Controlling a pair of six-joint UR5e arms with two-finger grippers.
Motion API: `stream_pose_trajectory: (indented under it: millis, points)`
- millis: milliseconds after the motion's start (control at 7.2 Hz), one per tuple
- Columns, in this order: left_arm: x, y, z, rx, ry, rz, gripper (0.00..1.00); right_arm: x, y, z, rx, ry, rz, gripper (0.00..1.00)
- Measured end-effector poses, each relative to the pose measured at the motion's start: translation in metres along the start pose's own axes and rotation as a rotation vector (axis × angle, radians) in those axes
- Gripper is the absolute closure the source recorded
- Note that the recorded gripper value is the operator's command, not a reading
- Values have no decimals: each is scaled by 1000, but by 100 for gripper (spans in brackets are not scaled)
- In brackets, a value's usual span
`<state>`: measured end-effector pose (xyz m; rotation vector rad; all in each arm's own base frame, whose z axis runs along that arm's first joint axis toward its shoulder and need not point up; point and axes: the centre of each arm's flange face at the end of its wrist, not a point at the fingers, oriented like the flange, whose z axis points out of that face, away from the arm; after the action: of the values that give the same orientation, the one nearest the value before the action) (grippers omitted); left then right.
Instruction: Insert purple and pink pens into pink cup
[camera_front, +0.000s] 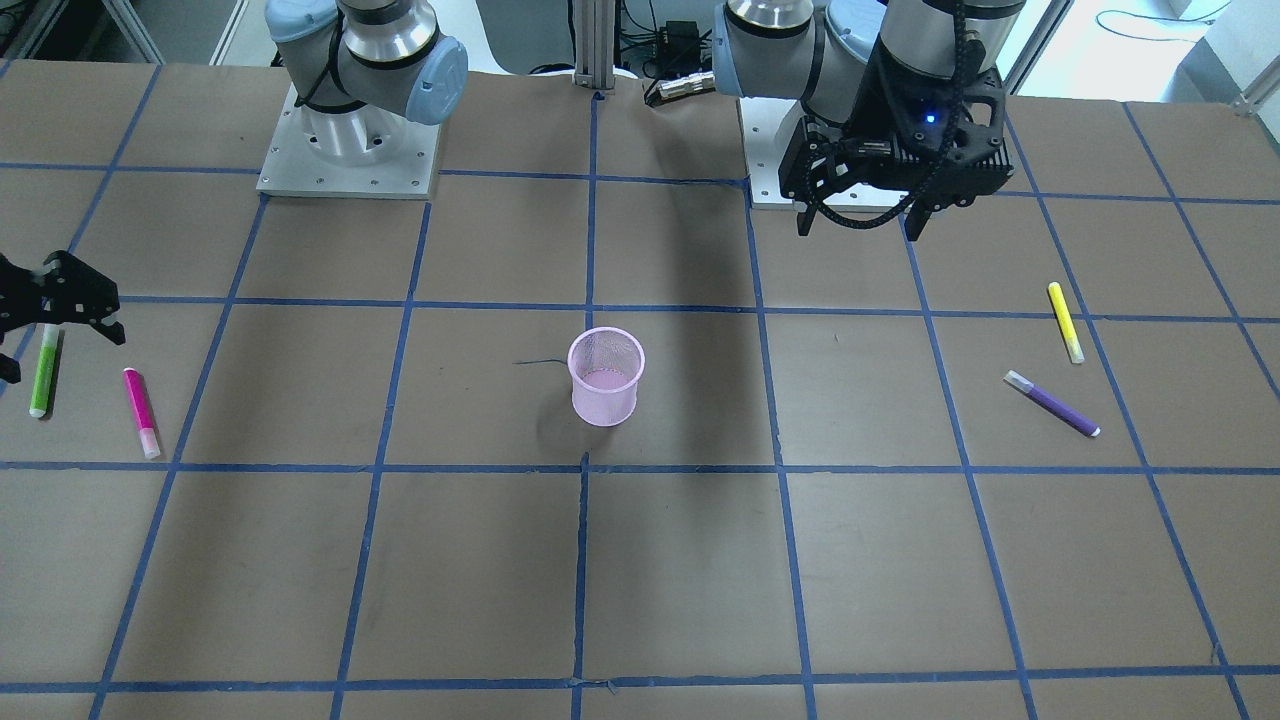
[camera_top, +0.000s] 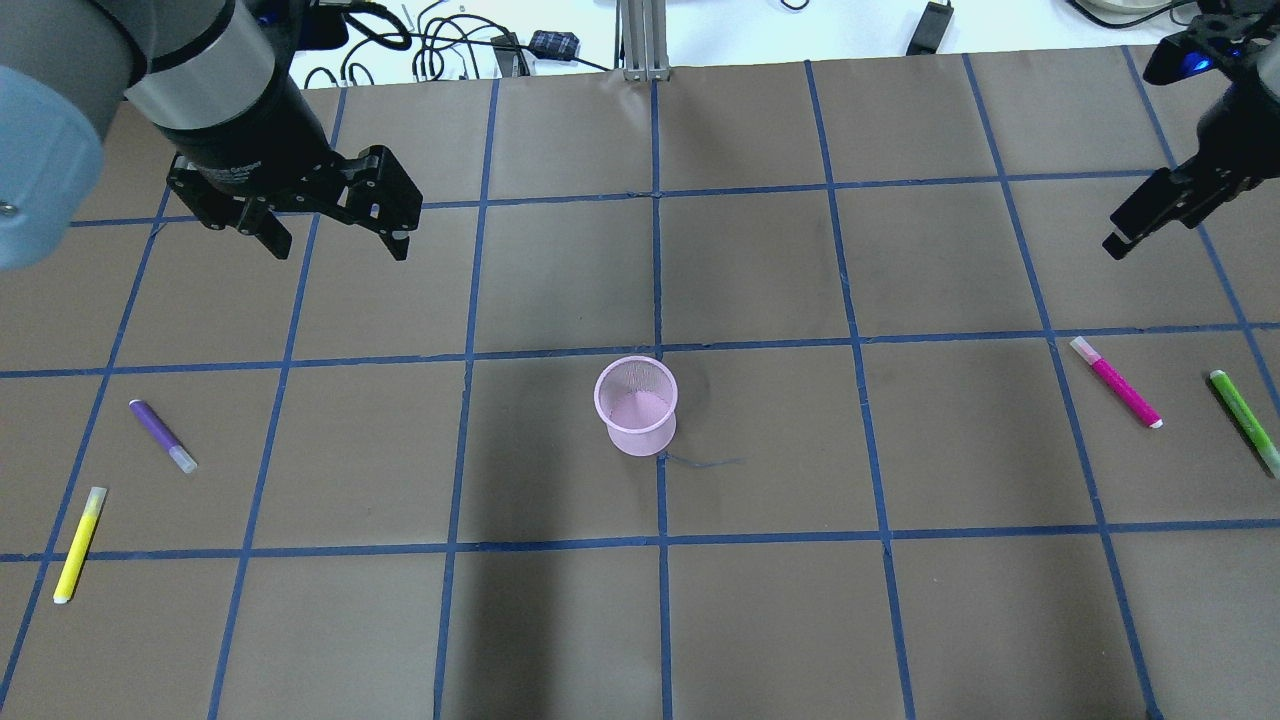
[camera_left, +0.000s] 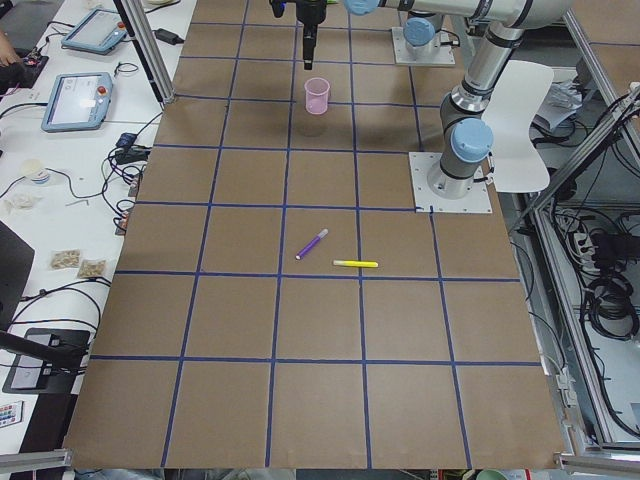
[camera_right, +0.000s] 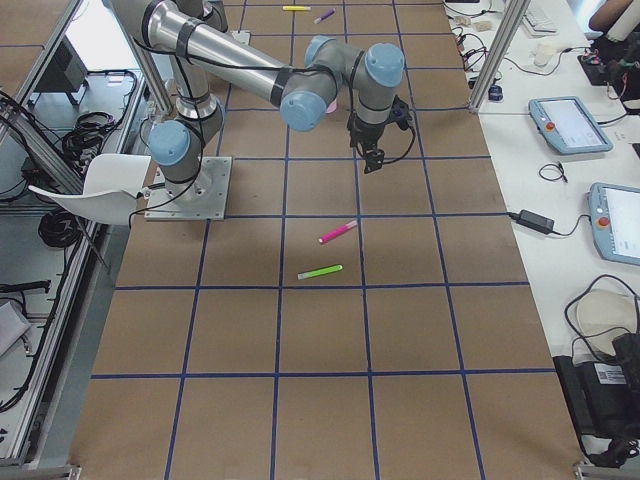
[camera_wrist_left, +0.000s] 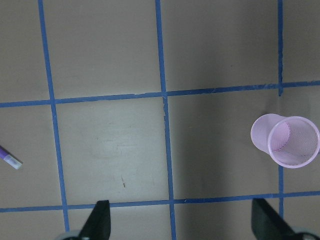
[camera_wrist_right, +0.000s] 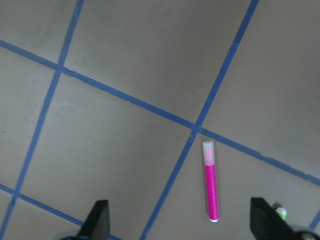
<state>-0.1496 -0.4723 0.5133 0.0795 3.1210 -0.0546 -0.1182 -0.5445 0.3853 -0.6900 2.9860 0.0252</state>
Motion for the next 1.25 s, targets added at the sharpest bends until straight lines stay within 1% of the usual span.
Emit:
stream_pose_trajectory:
  millis: [139,278,417,694,833,972,1111,1250]
  points:
    - [0,0,0,-1,0,-2,0,23,16,20,12,8,-72,0]
    - [0,0,1,-2,1,-2,0,39,30,40,26,30,-117,0]
    - [0,0,1,-2,0,-3,0,46,38,59,32,50,-136,0]
    - [0,0,0,-1,-2,-2,0,46,48,107,22,30,-162,0]
    - [0,0,0,-1,-2,-2,0,49,53,128,20,33,-172,0]
    - [1,0,1,-3,-2,0,0,57,64,148,19,24,-170,0]
    - [1,1,0,-2,-2,1,0,63,77,166,13,3,-157,0]
    - [2,2,-1,-1,-3,1,0,63,85,178,7,-13,-148,0]
